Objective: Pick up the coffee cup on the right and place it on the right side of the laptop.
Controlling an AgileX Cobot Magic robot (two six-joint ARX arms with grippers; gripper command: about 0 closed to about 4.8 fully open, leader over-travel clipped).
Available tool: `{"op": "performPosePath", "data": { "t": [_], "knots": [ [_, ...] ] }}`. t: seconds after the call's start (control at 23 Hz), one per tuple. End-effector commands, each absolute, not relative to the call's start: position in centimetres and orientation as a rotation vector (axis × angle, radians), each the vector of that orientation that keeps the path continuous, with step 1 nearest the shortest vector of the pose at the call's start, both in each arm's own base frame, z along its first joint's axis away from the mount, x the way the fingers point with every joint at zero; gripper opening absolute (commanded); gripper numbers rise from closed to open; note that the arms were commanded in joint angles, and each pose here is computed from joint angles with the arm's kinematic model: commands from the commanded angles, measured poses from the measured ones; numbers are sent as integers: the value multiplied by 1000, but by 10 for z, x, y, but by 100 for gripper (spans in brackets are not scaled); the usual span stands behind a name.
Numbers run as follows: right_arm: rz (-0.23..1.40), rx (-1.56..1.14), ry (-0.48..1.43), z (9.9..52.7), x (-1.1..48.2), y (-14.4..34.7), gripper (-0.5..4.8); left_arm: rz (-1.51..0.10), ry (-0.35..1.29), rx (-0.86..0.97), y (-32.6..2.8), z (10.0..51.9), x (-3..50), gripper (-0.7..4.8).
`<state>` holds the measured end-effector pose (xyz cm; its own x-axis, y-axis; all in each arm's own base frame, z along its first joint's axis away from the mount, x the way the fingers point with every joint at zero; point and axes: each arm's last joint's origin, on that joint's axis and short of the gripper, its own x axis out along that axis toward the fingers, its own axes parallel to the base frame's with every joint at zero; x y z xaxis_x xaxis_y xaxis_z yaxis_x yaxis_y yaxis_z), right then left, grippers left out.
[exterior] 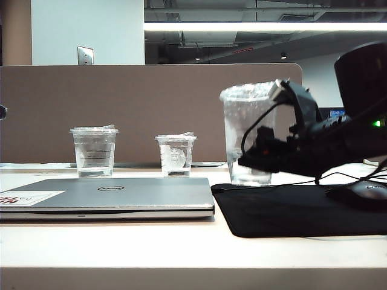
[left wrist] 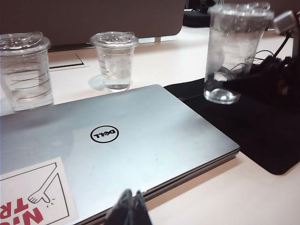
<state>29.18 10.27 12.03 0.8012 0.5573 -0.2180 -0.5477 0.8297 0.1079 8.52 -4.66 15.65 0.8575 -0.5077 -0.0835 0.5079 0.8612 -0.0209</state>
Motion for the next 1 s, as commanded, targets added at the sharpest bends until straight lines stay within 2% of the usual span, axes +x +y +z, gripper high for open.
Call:
{"op": "performPosePath", "data": {
  "t": [0.04,0.57,0.96,1.0],
  "knots": [
    [608,37,219,120,293,106,322,-531,71,0,-46,159,85,-5],
    [637,33,240,107,290,115,325,-531,71,0,-46,159,85,-5],
    [632,32,256,104,285,113,479,-531,70,0,-46,159,85,-5],
    [631,32,265,102,280,111,479,-530,70,0,-46,159,85,-5]
  ]
}}
